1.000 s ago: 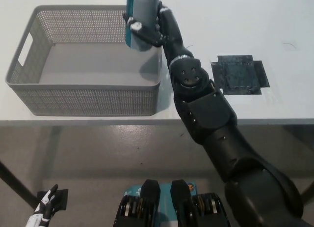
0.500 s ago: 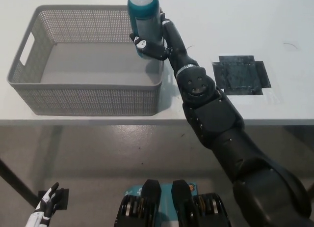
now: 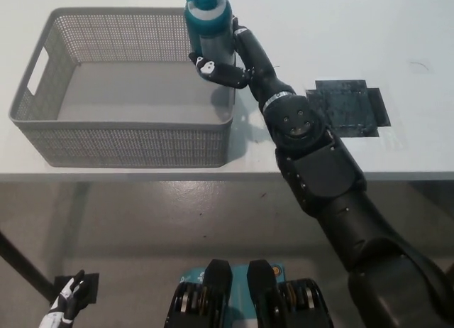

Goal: Use the right hand to pick up an air purifying spray and put it inside a container

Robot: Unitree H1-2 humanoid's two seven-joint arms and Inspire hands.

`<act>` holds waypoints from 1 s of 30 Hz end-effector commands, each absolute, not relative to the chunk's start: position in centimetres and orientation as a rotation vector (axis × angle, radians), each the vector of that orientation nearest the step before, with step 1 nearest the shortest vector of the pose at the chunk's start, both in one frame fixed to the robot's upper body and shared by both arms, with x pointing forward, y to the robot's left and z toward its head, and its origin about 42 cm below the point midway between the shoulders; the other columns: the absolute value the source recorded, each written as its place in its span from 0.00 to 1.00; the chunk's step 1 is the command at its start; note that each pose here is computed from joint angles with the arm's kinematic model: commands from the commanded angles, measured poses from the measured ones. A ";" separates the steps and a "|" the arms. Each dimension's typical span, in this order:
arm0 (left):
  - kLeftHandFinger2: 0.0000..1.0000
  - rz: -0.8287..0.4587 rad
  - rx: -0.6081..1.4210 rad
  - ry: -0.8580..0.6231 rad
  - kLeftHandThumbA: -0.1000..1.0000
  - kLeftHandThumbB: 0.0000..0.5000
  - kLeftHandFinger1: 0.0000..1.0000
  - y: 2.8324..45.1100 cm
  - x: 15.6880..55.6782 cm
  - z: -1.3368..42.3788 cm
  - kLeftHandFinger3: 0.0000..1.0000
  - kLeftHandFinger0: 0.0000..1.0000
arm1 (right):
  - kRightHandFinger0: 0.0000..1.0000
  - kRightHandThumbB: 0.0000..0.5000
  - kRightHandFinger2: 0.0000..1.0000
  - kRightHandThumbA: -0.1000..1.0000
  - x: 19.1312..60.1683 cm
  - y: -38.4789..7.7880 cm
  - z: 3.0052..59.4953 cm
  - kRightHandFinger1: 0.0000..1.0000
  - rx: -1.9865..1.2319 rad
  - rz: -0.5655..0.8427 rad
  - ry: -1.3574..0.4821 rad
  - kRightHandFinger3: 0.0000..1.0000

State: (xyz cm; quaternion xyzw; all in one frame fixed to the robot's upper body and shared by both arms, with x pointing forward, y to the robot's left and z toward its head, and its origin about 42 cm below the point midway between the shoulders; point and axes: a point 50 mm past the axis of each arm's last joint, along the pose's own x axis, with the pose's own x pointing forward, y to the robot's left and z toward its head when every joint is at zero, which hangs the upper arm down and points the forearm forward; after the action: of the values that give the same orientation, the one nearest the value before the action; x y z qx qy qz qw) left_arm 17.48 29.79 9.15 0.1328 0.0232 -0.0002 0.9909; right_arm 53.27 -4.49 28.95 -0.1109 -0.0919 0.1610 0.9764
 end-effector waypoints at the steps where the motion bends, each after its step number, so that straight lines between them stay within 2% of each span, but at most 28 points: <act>1: 1.00 -0.009 0.285 0.020 1.00 0.80 1.00 30.4 17.1 10.1 1.00 1.00 | 1.00 1.00 1.00 0.58 53.7 -4.9 33.6 1.00 -0.186 0.384 -0.251 1.00; 2: 1.00 -0.010 0.286 0.021 1.00 0.79 1.00 30.4 17.1 10.1 1.00 1.00 | 1.00 1.00 1.00 0.63 53.7 -5.0 33.8 1.00 -0.197 0.395 -0.252 1.00; 4: 1.00 -0.012 0.280 0.026 1.00 0.75 1.00 30.4 17.1 10.0 1.00 1.00 | 1.00 1.00 1.00 0.78 53.6 -5.1 34.4 1.00 -0.281 0.425 -0.256 1.00; 5: 1.00 -0.015 0.279 0.030 1.00 0.75 1.00 30.3 17.0 10.0 1.00 1.00 | 1.00 1.00 1.00 0.81 53.4 -5.1 34.5 1.00 -0.295 0.428 -0.263 1.00; 6: 1.00 -0.016 0.282 0.032 1.00 0.68 1.00 30.3 17.0 10.0 1.00 1.00 | 1.00 1.00 1.00 0.87 53.3 -5.0 34.8 1.00 -0.296 0.443 -0.276 1.00; 10: 1.00 -0.019 0.289 0.027 1.00 0.64 1.00 30.1 17.1 10.0 1.00 1.00 | 1.00 1.00 1.00 0.87 53.3 -4.6 35.7 1.00 -0.348 0.497 -0.264 1.00; 11: 1.00 -0.024 0.288 0.022 1.00 0.61 1.00 30.1 17.4 10.0 1.00 1.00 | 1.00 1.00 1.00 0.92 53.3 -4.4 36.1 1.00 -0.410 0.513 -0.267 1.00; 13: 1.00 -0.027 0.287 0.020 1.00 0.63 1.00 29.9 17.5 10.1 1.00 1.00 | 1.00 1.00 1.00 0.97 53.1 -4.1 36.1 1.00 -0.487 0.509 -0.284 1.00; 21: 1.00 -0.045 0.278 0.009 1.00 0.63 1.00 29.3 18.0 10.2 1.00 1.00 | 1.00 1.00 1.00 1.00 52.7 -2.5 35.4 1.00 -0.608 0.522 -0.259 1.00; 27: 1.00 -0.044 0.289 0.002 1.00 0.64 1.00 29.3 18.1 10.2 1.00 1.00 | 1.00 1.00 1.00 1.00 52.6 -2.0 35.1 1.00 -0.569 0.520 -0.254 1.00; 30: 1.00 -0.039 0.297 -0.003 1.00 0.62 1.00 29.5 18.1 10.3 1.00 1.00 | 1.00 1.00 1.00 1.00 52.5 -2.7 36.2 1.00 -0.476 0.477 -0.291 1.00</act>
State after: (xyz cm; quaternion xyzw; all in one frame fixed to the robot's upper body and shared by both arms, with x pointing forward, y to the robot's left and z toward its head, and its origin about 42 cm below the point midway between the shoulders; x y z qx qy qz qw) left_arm 17.98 29.37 9.28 0.1346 0.0206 -0.0128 0.9906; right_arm 52.55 -3.49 31.26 -0.2609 -0.0814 0.2488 0.9292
